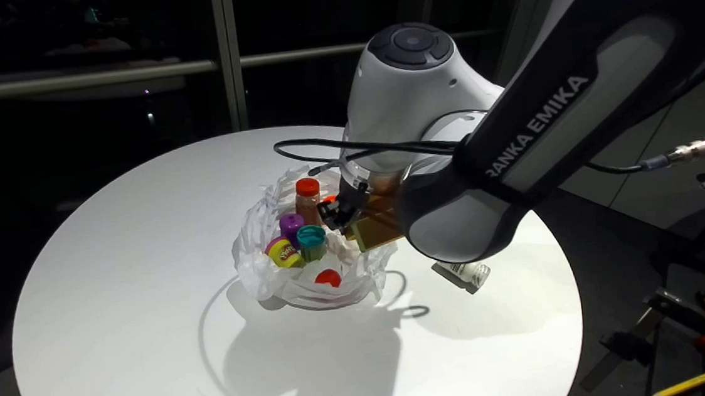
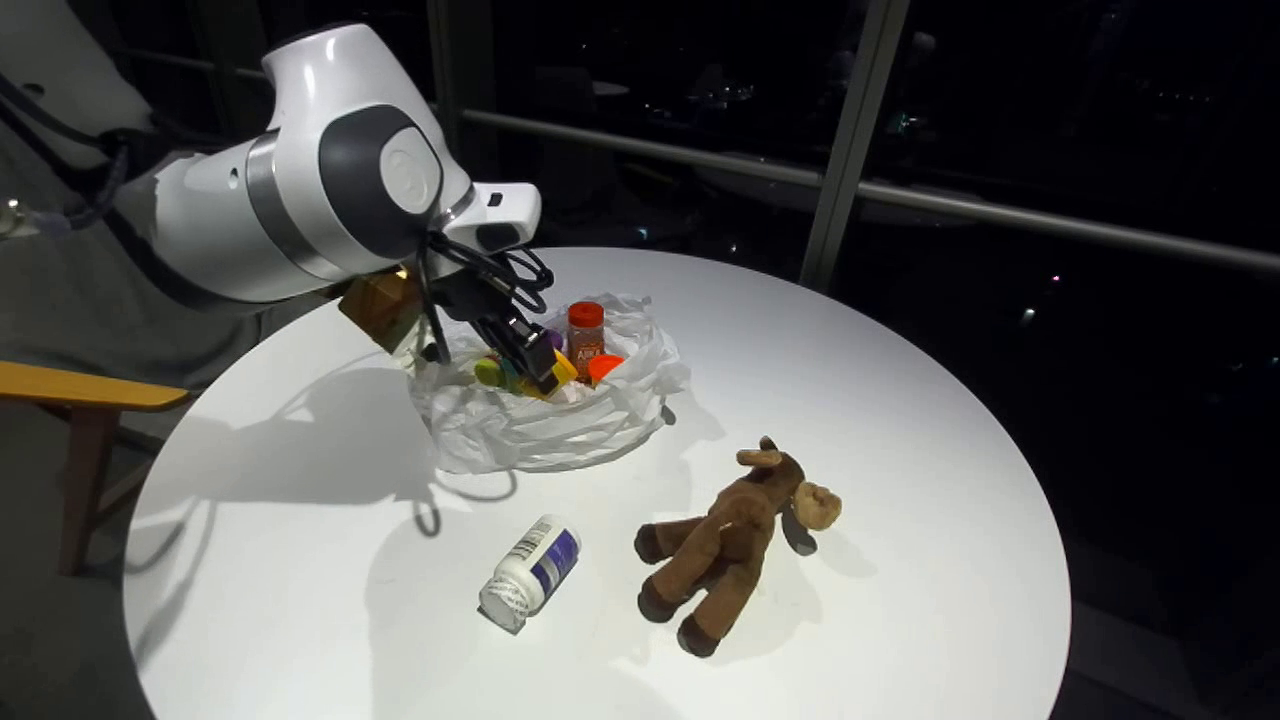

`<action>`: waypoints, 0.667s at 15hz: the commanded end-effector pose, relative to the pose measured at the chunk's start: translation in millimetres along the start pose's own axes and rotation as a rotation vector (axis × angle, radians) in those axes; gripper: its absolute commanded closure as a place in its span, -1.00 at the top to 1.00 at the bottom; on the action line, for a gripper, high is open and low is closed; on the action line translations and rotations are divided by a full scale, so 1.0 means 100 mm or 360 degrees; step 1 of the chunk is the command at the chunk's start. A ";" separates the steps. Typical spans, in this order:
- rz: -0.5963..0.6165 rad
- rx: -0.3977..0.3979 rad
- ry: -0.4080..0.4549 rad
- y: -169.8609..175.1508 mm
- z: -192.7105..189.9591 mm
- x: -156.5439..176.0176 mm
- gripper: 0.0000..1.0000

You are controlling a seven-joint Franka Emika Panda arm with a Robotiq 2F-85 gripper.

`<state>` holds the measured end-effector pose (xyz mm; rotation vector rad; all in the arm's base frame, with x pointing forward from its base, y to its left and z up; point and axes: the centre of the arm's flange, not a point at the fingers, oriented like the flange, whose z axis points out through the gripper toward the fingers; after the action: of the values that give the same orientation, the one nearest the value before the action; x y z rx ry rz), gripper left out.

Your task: Put the objects on the table into the plastic bag.

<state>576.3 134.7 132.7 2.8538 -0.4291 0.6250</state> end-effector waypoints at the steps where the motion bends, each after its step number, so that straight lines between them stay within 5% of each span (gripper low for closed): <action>1: 0.0069 0.0083 0.0016 -0.07 0.05 0.01 -0.62; 10: 0.0123 0.0144 0.0199 -0.23 0.26 0.14 -0.62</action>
<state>589.4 142.3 119.1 2.8923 -0.5431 0.7626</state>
